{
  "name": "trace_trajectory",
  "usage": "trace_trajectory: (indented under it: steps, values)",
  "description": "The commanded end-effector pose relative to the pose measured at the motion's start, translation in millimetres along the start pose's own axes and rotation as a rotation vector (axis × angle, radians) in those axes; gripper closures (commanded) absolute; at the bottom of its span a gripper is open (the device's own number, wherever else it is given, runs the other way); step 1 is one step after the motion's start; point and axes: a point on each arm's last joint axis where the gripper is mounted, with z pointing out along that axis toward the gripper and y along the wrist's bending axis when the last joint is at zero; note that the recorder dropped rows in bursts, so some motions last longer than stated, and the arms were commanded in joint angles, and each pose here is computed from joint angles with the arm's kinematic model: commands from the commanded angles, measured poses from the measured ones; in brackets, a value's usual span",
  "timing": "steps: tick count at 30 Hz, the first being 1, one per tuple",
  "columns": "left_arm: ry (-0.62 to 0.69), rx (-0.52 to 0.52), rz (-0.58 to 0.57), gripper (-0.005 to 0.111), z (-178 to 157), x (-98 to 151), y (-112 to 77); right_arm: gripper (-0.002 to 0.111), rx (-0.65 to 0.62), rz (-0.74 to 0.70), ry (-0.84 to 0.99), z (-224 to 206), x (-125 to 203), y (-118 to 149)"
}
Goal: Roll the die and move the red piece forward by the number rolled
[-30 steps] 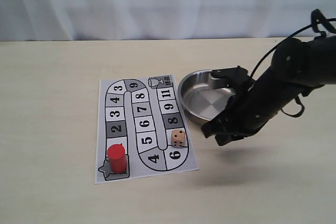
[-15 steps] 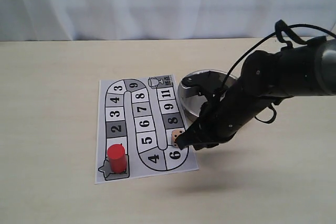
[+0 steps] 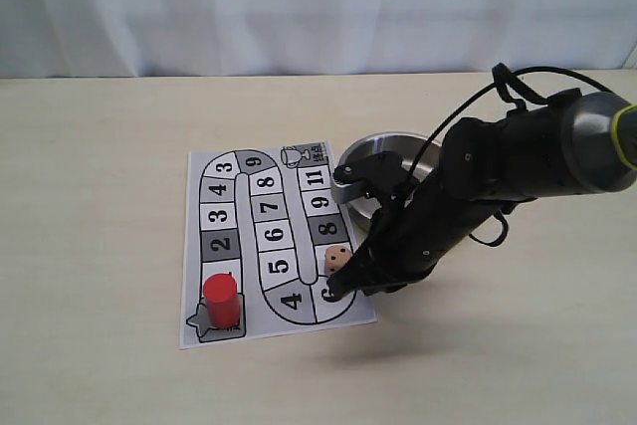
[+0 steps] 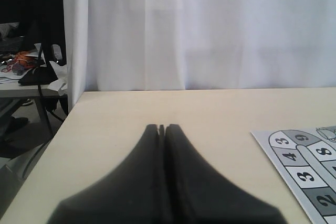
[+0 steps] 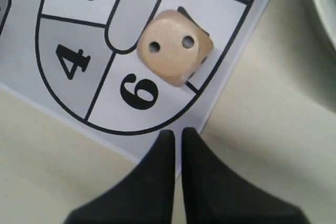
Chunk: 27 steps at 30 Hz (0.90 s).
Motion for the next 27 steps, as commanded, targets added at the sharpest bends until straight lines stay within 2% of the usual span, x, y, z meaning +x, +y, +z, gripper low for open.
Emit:
trace_trajectory:
  steps: [1,27]
  values:
    - [-0.016,0.001,-0.004,0.107,-0.4,-2.7,0.0,0.104,0.007,-0.024,-0.008,1.6,0.4,-0.8]
    - [-0.018,0.001,-0.004,0.107,-0.4,-2.9,0.0,0.104,0.014,-0.003,-0.052,2.3,-3.5,-1.6]
